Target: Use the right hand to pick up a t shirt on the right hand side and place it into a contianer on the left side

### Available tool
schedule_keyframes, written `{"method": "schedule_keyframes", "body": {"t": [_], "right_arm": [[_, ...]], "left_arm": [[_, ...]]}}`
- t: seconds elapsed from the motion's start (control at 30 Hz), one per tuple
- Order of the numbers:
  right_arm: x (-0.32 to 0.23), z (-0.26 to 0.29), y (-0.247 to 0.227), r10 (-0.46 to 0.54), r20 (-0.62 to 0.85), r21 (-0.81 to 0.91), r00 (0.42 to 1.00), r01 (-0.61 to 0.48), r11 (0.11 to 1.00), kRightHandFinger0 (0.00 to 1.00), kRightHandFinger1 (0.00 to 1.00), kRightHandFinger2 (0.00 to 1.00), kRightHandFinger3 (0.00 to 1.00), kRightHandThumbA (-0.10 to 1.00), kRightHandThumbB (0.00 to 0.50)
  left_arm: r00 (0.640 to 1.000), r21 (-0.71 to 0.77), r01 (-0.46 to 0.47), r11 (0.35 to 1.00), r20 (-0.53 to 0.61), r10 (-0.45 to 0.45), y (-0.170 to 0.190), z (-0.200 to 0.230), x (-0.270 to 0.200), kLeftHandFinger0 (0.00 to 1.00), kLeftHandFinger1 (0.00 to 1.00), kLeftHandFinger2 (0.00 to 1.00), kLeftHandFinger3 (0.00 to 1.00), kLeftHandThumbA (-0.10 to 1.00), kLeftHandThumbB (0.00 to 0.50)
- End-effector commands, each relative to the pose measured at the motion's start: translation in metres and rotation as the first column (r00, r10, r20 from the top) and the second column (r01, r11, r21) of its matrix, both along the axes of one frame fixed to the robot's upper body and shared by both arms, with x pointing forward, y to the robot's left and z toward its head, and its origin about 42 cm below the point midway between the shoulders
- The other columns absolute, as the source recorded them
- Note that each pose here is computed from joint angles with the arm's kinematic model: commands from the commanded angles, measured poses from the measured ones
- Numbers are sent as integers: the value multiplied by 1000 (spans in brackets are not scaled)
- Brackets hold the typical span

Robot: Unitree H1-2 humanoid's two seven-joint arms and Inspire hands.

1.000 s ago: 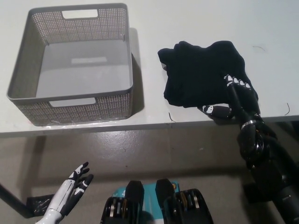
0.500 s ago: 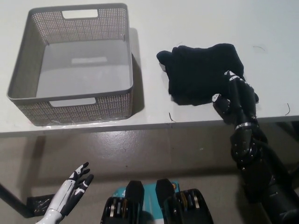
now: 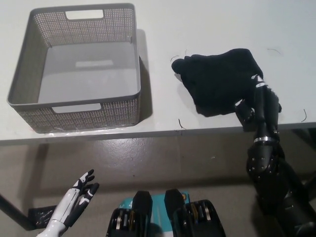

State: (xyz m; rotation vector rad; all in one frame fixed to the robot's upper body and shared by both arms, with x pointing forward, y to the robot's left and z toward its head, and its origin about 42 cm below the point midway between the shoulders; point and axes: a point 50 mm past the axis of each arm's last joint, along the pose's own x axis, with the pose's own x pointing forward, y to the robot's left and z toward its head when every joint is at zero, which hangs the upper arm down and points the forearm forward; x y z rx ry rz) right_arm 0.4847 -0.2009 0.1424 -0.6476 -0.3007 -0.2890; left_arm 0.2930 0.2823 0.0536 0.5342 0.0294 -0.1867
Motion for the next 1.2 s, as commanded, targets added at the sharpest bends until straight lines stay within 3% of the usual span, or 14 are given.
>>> {"method": "schedule_keyframes", "body": {"t": [0.0,0.23,0.33,0.4,0.6,0.73,0.77,0.8,0.83,0.9,0.93,1.03,1.13,1.17], "right_arm": [[31,88,12,4,280,97,960,-33,995,544,603,728,735,-100,160],[47,161,27,37,439,77,898,-79,994,420,505,643,732,-100,152],[49,196,37,65,499,61,864,-109,992,516,573,682,713,-100,154],[49,217,44,82,532,39,843,-121,992,563,612,726,692,-100,174],[49,248,63,122,567,-7,815,-143,990,421,493,653,699,-100,186],[49,259,81,159,576,-32,802,-172,985,297,431,601,679,-100,209],[49,260,85,166,573,-37,803,-177,983,117,269,477,673,-100,214],[49,262,90,173,582,-45,794,-181,982,97,246,438,662,-100,218],[49,264,96,188,582,-48,791,-197,979,268,363,509,671,-100,213],[49,266,101,202,587,-51,784,-214,976,291,383,518,675,-100,218],[48,269,118,234,571,-46,787,-253,966,417,484,639,702,-100,196],[47,269,142,253,556,-55,792,-268,962,495,499,631,690,-100,208],[47,271,161,280,552,-81,785,-284,955,349,396,573,672,-100,227],[46,270,168,305,544,-78,782,-314,946,414,451,619,683,-100,217]], "left_arm": [[1000,17,8,1000,23,-9,6,9,4,943,908,999,1000,1000,398],[1000,22,6,1000,18,-7,8,8,4,951,906,1000,1000,1000,414],[1000,21,6,1000,20,-7,9,8,3,951,895,1000,1000,1000,405],[1000,19,2,1000,17,-3,8,8,3,918,885,985,1000,1000,435],[1000,16,9,1000,7,-9,6,6,3,927,885,974,1000,1000,409],[1000,23,17,1000,17,-18,4,5,1,931,884,957,1000,1000,446],[1000,26,21,999,18,-22,2,5,0,929,881,958,1000,1000,474],[999,24,24,999,21,-25,1,5,0,894,862,952,1000,1000,484],[1000,33,18,999,14,-19,1,6,1,878,856,957,1000,1000,499],[999,58,28,998,18,-29,-1,6,2,858,863,962,1000,1000,500],[999,79,30,996,19,-32,-2,6,3,840,856,951,1000,1000,484],[999,93,38,995,35,-41,-6,6,4,769,811,892,1000,1000,480],[998,82,45,996,36,-49,-11,4,5,758,807,894,1000,1000,468],[998,94,53,994,37,-56,-14,2,4,746,790,891,1000,1000,460]]}}
